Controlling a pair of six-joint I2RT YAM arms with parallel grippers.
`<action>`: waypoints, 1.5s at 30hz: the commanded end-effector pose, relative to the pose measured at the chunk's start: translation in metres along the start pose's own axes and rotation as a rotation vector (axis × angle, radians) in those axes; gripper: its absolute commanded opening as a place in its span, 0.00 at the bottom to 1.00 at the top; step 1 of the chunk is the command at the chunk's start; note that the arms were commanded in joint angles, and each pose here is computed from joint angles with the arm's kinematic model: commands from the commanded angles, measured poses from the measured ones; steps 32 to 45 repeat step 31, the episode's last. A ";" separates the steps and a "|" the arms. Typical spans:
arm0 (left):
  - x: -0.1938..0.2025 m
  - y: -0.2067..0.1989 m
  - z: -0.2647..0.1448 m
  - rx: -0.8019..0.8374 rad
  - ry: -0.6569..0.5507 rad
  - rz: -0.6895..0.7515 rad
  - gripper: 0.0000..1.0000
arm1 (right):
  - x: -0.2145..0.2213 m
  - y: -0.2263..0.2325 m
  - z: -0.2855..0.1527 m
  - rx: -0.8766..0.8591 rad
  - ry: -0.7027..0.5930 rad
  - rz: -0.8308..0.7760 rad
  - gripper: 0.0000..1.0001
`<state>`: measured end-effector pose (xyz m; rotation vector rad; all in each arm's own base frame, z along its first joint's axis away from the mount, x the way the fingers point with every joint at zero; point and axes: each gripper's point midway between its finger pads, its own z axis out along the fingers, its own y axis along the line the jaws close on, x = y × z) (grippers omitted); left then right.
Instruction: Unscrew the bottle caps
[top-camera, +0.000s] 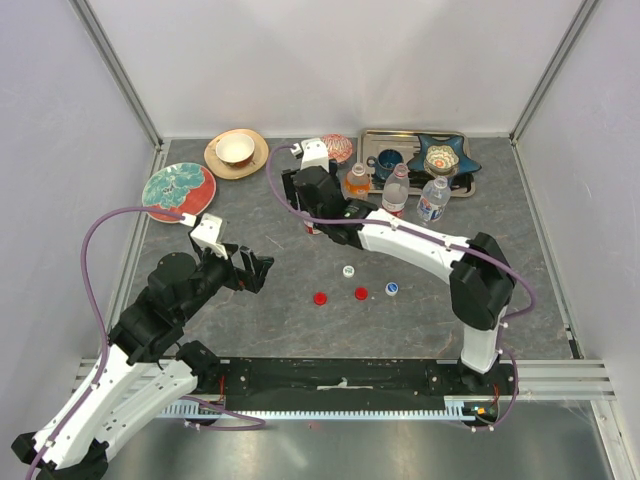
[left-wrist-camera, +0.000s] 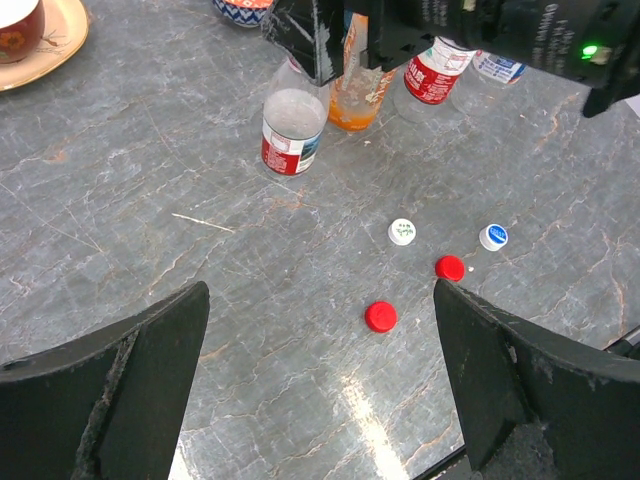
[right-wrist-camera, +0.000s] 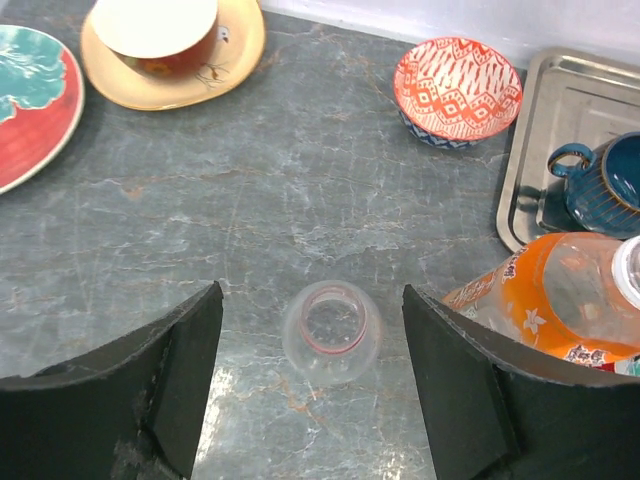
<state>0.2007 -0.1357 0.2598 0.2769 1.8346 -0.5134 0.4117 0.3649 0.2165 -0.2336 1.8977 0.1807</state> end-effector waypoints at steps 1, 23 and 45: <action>-0.011 -0.005 0.002 0.015 -0.046 -0.046 0.99 | -0.073 0.003 -0.042 -0.038 -0.142 0.062 0.79; 0.036 0.020 0.046 -0.236 0.094 -0.355 0.99 | 0.021 -0.156 -0.216 0.094 -0.114 0.120 0.82; 0.037 0.020 0.049 -0.250 0.108 -0.358 0.99 | 0.058 -0.163 -0.216 0.096 -0.077 0.162 0.83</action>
